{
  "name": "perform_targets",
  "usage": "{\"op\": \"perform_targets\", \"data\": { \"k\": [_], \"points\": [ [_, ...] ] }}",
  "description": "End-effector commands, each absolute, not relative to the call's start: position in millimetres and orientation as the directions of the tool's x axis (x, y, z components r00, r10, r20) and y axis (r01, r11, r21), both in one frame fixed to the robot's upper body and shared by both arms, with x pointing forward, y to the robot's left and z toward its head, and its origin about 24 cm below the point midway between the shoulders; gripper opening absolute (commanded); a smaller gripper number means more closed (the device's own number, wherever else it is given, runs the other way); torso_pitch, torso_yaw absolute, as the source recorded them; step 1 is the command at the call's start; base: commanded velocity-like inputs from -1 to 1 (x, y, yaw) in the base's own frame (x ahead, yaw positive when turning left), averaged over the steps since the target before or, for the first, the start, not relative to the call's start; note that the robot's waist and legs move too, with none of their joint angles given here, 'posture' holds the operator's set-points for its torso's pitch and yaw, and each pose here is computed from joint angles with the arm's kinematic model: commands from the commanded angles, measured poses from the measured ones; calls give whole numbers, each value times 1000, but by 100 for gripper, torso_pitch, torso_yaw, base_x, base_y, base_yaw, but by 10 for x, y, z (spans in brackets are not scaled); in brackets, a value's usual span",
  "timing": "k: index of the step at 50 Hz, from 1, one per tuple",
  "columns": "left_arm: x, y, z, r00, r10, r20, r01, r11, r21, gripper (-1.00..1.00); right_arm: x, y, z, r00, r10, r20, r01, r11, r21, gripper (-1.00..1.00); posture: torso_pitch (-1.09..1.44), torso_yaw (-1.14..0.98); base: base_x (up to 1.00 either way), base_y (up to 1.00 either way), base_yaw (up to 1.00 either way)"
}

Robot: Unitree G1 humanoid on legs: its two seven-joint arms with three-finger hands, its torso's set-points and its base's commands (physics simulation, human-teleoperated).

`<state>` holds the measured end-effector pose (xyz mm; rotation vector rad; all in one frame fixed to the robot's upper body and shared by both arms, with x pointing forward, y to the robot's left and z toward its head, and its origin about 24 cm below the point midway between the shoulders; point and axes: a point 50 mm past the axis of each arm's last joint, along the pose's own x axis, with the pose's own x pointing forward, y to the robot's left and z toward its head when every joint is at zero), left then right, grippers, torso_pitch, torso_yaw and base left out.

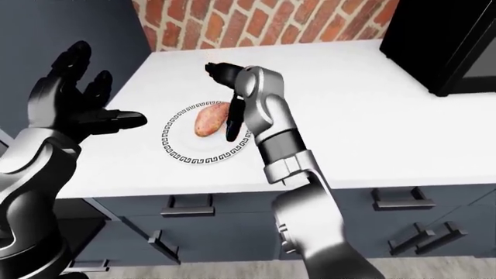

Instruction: Place the sweet potato on the rack of the oven.

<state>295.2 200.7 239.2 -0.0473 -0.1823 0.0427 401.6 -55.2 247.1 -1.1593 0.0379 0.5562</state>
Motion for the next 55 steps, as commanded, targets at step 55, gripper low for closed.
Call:
{"op": "perform_targets", "data": {
  "k": [55],
  "points": [
    [2891, 2029, 2579, 962, 56, 267, -44, 998, -51, 100, 3969, -175, 2528, 847, 453, -278, -320, 16, -947, 49, 0, 0, 0, 0, 0]
  ]
}}
